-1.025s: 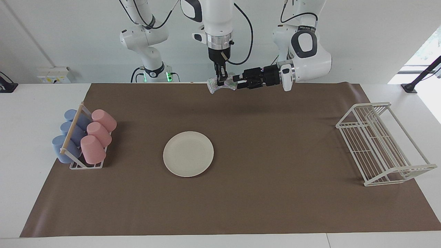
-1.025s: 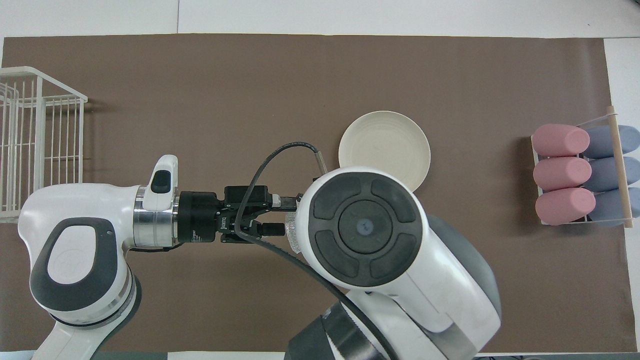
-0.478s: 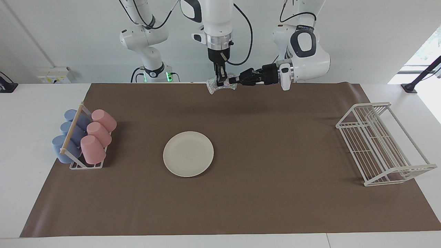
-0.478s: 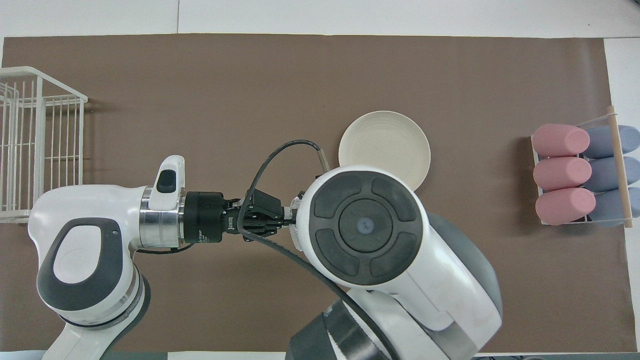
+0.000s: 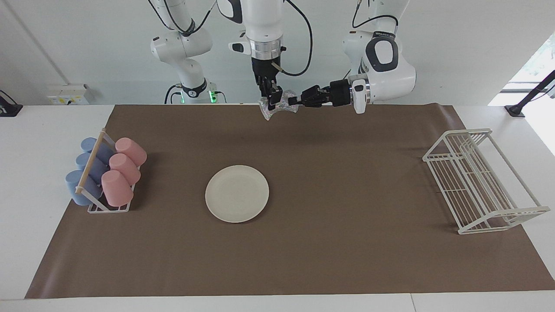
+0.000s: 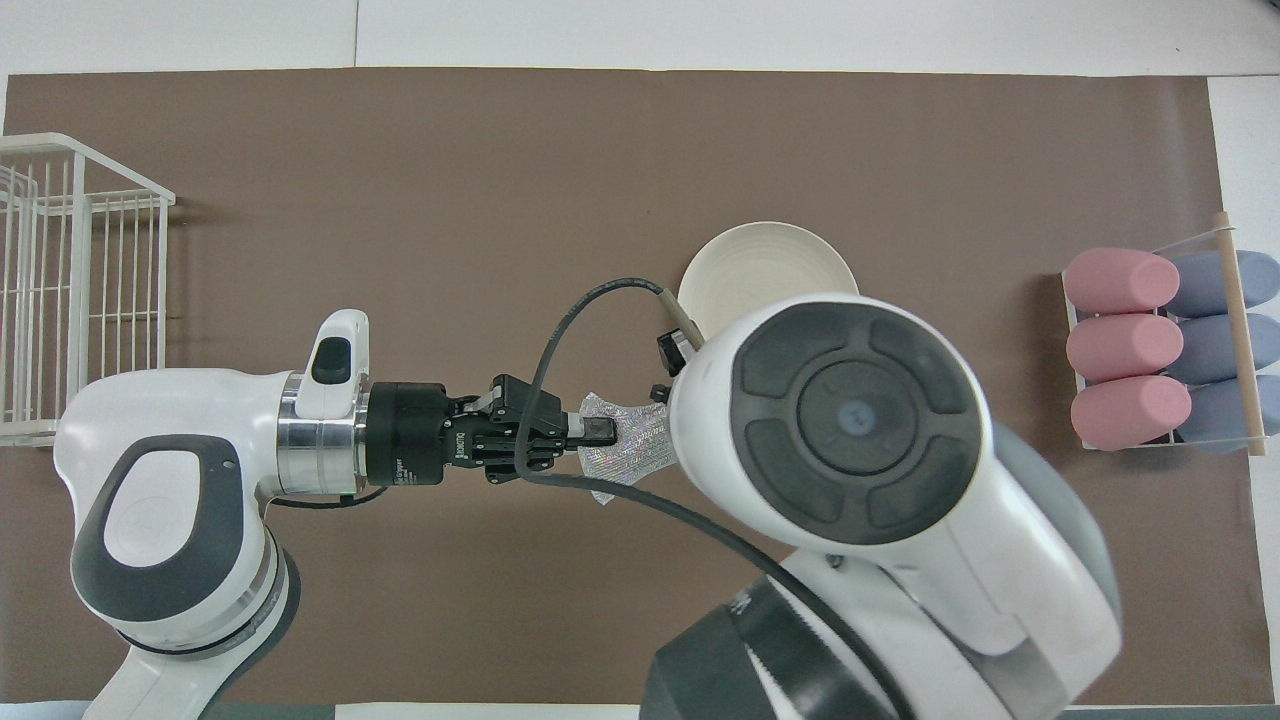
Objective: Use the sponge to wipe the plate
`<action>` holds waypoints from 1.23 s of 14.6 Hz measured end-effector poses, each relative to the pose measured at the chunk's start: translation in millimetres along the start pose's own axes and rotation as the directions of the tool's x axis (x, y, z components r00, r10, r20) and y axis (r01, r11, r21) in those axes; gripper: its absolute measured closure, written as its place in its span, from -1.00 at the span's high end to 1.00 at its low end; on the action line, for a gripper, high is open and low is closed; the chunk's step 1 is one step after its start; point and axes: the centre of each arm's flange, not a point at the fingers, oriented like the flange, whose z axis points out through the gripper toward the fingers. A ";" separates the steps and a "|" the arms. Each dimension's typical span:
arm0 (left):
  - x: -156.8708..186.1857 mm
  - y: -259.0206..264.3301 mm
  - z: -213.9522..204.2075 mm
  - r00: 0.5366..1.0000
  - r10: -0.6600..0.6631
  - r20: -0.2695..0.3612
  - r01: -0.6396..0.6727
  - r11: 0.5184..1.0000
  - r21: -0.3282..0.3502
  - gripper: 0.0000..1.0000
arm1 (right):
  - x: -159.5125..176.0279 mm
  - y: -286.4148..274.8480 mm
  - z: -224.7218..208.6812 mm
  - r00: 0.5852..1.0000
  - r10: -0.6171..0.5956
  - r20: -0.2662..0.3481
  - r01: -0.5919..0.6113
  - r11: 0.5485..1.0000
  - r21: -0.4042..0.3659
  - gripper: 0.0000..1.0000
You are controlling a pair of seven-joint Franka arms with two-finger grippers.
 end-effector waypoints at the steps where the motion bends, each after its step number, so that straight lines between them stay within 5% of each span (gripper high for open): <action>1: 0.9 0.1 -1.6 1.000 -0.009 -0.003 0.009 1.000 -0.002 -0.91 | 22.3 5.9 -3.4 0.998 -0.066 -0.005 0.066 0.998 -0.024 0.43; 4: 5.2 3.5 -11.5 0.999 -0.034 -0.024 0.034 0.999 0.011 -0.91 | 96.8 21.0 -15.8 0.974 -0.225 -0.005 0.224 0.974 -0.042 1.00; 8: 20.2 25.2 -59.7 0.989 -0.056 -0.137 0.075 0.987 0.138 -0.91 | 174.1 36.8 -20.8 0.921 -0.390 0.000 0.390 0.920 -0.041 1.00; 14: 32.7 33.8 -89.5 0.956 0.017 -0.292 0.122 0.883 0.452 -0.91 | 292.1 80.1 -18.0 0.754 -0.656 0.034 0.657 0.753 -0.045 1.00; 18: 49.3 29.3 -108.1 0.923 0.100 -0.371 0.165 0.767 0.619 -0.91 | 304.4 90.1 -15.8 0.629 -0.774 0.069 0.777 0.628 -0.043 1.00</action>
